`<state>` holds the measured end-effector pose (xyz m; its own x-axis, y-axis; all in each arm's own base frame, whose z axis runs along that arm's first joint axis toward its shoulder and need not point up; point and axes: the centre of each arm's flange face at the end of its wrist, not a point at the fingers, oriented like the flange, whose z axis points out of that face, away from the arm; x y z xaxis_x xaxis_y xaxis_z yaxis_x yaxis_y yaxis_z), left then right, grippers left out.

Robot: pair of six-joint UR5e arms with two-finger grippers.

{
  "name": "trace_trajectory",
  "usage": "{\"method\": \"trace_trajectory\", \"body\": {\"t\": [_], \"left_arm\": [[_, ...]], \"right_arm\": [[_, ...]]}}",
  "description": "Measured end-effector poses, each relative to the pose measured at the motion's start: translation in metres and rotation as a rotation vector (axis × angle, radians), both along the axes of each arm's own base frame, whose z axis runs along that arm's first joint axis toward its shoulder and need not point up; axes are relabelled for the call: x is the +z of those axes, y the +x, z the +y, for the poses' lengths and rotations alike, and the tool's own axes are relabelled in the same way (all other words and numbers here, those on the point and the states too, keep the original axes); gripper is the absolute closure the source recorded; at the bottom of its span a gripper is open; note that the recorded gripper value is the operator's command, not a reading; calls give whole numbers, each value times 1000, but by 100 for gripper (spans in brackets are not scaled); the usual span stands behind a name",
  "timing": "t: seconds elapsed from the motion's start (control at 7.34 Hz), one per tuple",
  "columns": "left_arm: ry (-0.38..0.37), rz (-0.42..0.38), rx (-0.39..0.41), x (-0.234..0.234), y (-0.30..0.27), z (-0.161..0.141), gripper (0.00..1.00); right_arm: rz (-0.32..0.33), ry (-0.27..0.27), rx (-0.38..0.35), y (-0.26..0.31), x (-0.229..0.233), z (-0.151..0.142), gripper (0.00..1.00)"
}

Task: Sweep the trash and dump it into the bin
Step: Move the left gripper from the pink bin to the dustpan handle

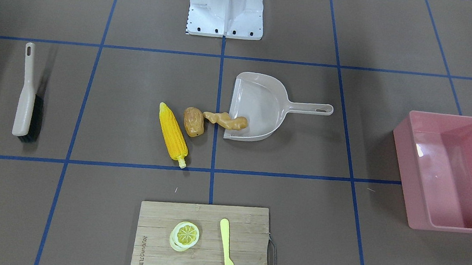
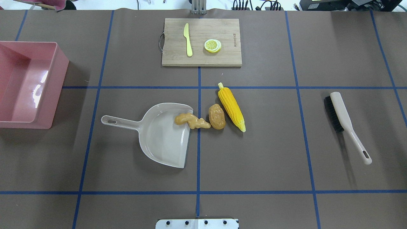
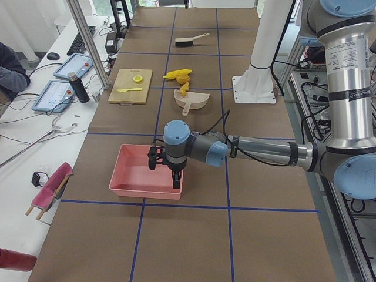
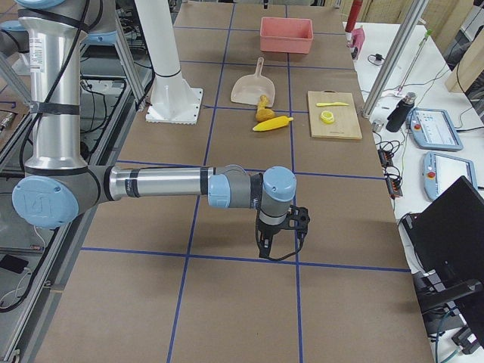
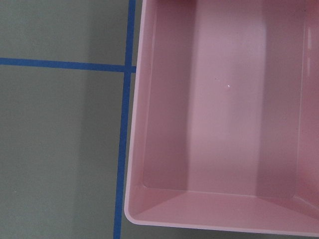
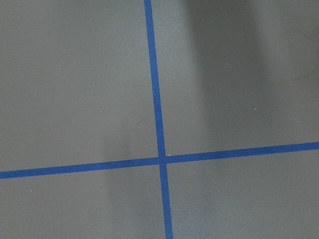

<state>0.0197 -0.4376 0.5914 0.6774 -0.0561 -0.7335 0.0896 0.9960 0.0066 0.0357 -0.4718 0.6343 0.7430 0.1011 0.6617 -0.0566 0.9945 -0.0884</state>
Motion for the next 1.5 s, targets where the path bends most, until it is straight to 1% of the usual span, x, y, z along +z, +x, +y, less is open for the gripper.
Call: {"method": "trace_trajectory", "body": {"t": [0.54,0.82,0.95,1.23,1.36,1.5], "left_arm": [[0,-8,-4,1,-1,-2,1],[18,-6,-1,-6,0,-3,1],[43,-1,19,-16,10,-7,0],[127,9,98,-53,53,-28,1],[190,10,151,-82,86,-40,0],[263,17,215,-117,125,-41,0]], "right_arm": [[-1,1,-1,0,0,0,0],[2,-1,-1,0,1,0,0],[2,-1,-2,0,2,1,0],[-1,1,-4,1,2,3,0],[-4,4,-3,0,0,2,0],[-4,13,1,0,-6,-1,0]]}}
